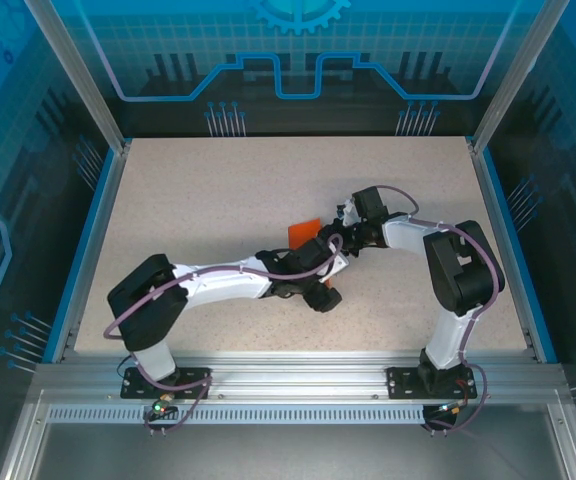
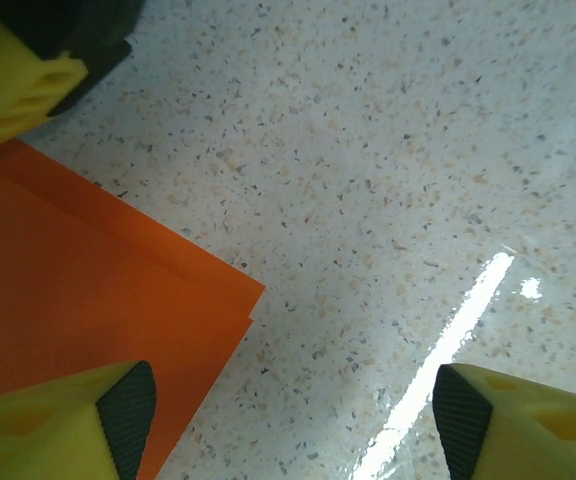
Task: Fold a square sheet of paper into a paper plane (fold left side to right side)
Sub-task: Fold the triangle a second time at the center of the table.
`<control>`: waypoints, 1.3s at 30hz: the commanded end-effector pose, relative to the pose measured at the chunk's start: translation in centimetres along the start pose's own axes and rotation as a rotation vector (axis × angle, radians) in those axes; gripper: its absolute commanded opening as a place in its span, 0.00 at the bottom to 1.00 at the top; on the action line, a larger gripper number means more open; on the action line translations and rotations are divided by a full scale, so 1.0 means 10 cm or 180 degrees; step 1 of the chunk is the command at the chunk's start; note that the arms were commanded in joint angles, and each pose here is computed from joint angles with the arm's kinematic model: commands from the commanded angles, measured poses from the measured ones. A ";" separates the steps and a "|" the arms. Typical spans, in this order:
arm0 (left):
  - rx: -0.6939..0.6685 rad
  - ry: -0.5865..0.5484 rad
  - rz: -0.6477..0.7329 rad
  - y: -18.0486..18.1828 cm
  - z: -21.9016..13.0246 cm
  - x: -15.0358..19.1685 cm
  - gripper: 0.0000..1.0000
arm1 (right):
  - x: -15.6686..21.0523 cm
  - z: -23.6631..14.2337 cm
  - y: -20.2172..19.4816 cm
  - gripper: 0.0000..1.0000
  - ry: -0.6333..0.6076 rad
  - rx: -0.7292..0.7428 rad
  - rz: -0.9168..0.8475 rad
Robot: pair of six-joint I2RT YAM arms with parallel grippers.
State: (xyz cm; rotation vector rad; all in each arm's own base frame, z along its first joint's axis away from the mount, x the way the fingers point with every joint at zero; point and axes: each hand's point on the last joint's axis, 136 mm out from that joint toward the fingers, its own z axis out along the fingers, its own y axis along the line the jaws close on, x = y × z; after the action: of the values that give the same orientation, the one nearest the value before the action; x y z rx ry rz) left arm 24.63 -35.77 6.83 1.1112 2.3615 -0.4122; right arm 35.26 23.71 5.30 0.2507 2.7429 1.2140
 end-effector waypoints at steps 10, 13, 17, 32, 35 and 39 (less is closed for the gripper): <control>-0.0723 0.0086 0.0237 0.25 0.15 -0.08 0.79 | -0.05 -0.03 0.09 0.25 0.0028 -0.0147 0.0091; -0.0802 0.0101 0.0256 0.28 0.18 -0.08 0.78 | -0.04 -0.03 0.09 0.25 0.0030 -0.0144 0.0097; -0.0859 0.0126 0.0262 0.31 0.19 -0.07 0.71 | -0.03 -0.02 0.07 0.25 0.0038 -0.0129 0.0108; -0.0613 0.0062 0.0109 0.25 0.12 -0.09 0.16 | -0.04 -0.07 -0.06 0.26 -0.0002 0.0171 0.0008; -0.0482 0.0041 -0.0010 0.25 0.09 -0.10 0.12 | -0.08 -0.11 -0.05 0.27 -0.0062 0.0186 -0.0042; -0.0234 0.0003 -0.0217 0.26 0.04 -0.10 0.08 | -0.20 -0.24 0.03 0.29 -0.0277 0.0095 -0.0170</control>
State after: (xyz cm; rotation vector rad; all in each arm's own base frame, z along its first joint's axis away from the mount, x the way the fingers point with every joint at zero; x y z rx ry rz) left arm 27.82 -34.90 5.29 1.0375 2.3819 -0.2092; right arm 35.26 22.76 4.90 0.2608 2.7696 1.1378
